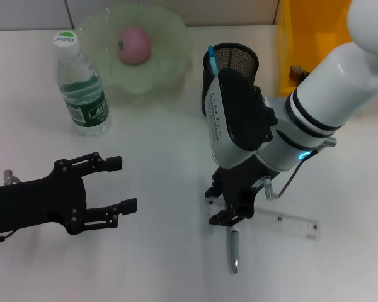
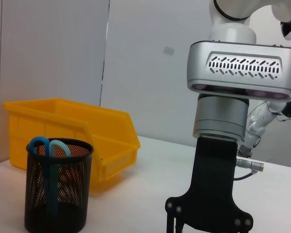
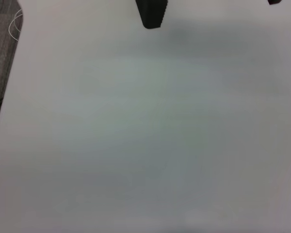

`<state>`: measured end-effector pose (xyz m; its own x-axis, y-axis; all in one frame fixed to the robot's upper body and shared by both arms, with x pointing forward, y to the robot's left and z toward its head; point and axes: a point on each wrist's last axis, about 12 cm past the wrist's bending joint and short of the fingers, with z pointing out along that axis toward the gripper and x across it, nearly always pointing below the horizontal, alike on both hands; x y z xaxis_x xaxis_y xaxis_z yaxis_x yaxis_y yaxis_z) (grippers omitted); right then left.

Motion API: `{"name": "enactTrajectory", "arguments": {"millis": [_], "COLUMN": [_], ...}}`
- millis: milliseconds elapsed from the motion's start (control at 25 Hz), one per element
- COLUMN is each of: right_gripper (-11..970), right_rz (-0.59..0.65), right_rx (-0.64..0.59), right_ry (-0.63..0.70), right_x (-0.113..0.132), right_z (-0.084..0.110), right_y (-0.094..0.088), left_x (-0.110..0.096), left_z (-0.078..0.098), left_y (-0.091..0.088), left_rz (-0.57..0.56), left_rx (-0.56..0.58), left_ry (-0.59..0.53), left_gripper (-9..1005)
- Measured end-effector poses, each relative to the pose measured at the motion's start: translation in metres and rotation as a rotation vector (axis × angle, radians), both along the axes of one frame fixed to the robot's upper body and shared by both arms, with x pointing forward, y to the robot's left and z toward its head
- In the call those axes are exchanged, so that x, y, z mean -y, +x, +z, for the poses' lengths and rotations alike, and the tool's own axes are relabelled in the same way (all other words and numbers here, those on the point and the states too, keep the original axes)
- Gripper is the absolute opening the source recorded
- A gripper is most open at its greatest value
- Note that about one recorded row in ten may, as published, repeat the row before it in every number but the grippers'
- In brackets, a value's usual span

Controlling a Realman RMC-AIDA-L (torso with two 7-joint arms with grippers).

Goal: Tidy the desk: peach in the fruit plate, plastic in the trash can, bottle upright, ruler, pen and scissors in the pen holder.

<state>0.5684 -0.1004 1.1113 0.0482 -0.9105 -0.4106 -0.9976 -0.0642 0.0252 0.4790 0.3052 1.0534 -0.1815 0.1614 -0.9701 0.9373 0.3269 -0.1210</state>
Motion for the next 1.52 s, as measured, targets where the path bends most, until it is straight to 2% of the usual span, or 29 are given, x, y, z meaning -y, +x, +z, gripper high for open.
{"name": "enactTrajectory", "arguments": {"millis": [40, 160, 360, 760, 880, 1200, 1520], "right_gripper": [676, 454, 391, 390, 390, 390, 390], "right_rz": [-0.001, -0.001, -0.004, -0.006, -0.012, -0.122, -0.197], "right_rx": [0.000, 0.000, 0.003, -0.005, -0.014, -0.027, -0.013], "right_ry": [0.000, 0.000, 0.006, 0.008, 0.022, 0.160, 0.322], "right_x": [0.000, 0.000, 0.000, -0.001, 0.000, 0.025, 0.047], "right_z": [0.000, 0.000, 0.001, 0.005, 0.011, 0.044, 0.058], "right_y": [0.000, 0.000, 0.001, 0.000, 0.001, 0.019, 0.027], "left_x": [0.000, 0.000, 0.000, -0.001, -0.001, 0.001, 0.003], "left_z": [0.000, 0.000, 0.000, 0.000, 0.001, 0.002, 0.002], "left_y": [0.000, 0.000, 0.000, 0.000, 0.000, 0.001, 0.002], "left_rz": [0.000, 0.000, -0.001, -0.001, -0.002, -0.007, -0.013], "left_rx": [0.000, 0.001, 0.001, 0.002, 0.002, 0.006, 0.008], "left_ry": [0.000, 0.000, 0.000, -0.001, -0.002, -0.005, -0.012], "left_gripper": [829, 829, 829, 829, 829, 829, 829]}}
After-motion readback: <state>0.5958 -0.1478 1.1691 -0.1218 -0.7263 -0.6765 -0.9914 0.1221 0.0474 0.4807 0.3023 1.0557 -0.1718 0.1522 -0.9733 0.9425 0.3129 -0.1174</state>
